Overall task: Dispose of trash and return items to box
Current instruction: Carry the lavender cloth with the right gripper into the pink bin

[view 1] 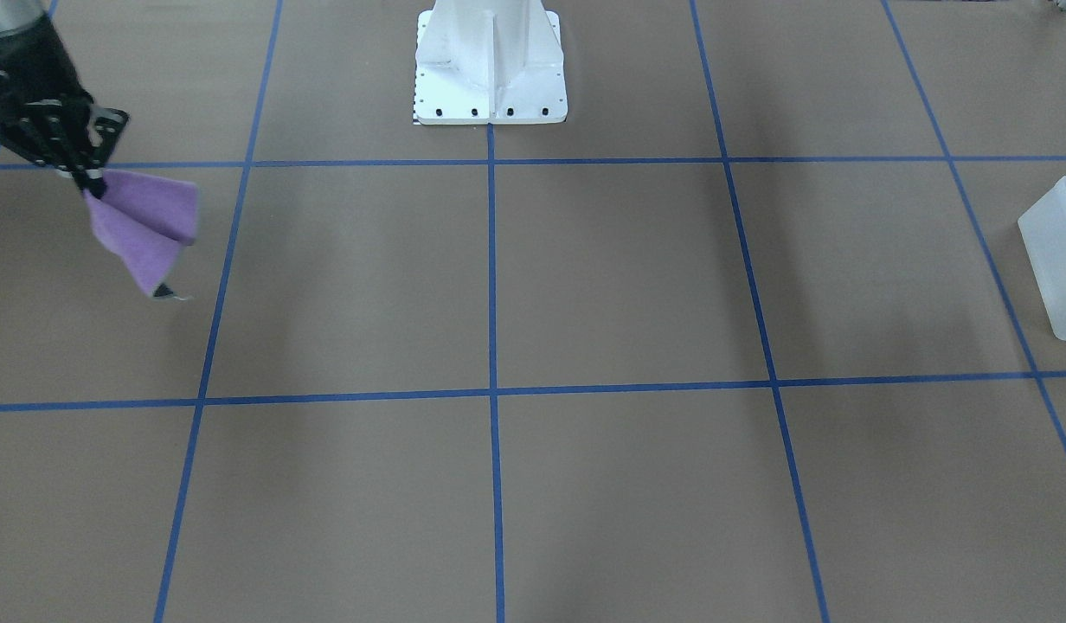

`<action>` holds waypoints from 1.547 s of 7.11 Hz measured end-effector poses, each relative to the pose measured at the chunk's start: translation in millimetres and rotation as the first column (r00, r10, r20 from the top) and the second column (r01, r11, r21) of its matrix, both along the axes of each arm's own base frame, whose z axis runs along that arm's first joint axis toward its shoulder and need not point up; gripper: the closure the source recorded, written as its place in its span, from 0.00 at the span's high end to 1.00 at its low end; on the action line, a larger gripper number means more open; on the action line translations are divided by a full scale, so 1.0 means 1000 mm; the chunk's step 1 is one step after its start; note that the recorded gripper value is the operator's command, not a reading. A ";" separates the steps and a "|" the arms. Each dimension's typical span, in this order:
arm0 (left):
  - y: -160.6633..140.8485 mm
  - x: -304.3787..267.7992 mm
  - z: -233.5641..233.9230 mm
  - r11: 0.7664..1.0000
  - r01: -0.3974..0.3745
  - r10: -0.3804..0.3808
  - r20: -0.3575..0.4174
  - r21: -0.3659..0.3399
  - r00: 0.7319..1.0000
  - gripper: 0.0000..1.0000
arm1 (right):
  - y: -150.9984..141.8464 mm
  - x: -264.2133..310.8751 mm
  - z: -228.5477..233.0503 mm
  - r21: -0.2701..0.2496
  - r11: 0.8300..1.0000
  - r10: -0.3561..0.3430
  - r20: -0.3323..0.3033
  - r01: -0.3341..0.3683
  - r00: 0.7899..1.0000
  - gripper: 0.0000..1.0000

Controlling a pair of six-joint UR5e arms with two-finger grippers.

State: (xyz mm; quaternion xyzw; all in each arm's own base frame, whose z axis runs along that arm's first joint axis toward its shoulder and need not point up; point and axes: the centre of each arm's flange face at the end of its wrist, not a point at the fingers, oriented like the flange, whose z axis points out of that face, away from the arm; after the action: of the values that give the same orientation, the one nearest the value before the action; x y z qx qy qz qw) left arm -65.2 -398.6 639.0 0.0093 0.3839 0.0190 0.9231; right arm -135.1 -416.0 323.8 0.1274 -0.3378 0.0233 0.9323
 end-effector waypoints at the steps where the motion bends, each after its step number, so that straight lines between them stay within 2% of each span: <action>1: 0.001 0.000 0.002 1.000 0.001 -0.001 0.000 -0.006 1.000 0.98 | -0.015 0.070 0.019 0.011 0.998 -0.060 -0.050 0.061 0.997 0.00; 2: 0.001 0.000 0.003 1.000 0.000 0.000 0.001 -0.008 1.000 0.98 | -0.026 0.137 0.048 0.014 0.993 -0.119 -0.072 0.120 0.990 0.00; 4: 0.001 0.000 0.003 1.000 0.000 0.000 0.001 -0.007 1.000 0.98 | -0.040 0.258 0.133 0.033 0.980 -0.194 -0.056 0.196 0.979 0.00; 6: 0.001 0.000 0.002 1.000 -0.001 0.001 0.001 -0.004 1.000 0.98 | -0.040 0.335 0.237 0.045 0.959 -0.277 -0.049 0.279 0.960 0.00; 8: 0.001 0.000 0.000 1.000 0.000 0.000 0.000 0.000 1.000 0.98 | -0.039 0.356 0.355 0.085 0.943 -0.316 -0.067 0.321 0.946 0.00; 9: 0.001 0.000 -0.001 1.000 0.000 0.000 0.000 0.003 1.000 0.98 | -0.028 0.355 0.405 0.098 0.943 -0.313 -0.076 0.319 0.947 0.00; 11: 0.000 0.000 -0.004 1.000 -0.001 0.001 0.000 0.010 1.000 0.98 | 0.023 0.336 0.457 0.053 0.963 -0.263 -0.035 0.265 0.964 0.00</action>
State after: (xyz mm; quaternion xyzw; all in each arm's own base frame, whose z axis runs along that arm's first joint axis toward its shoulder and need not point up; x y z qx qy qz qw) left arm -65.2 -398.1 634.9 0.0137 0.3837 0.0211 0.9231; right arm 200.9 -393.4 780.5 0.1080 -0.3392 -0.1125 0.9277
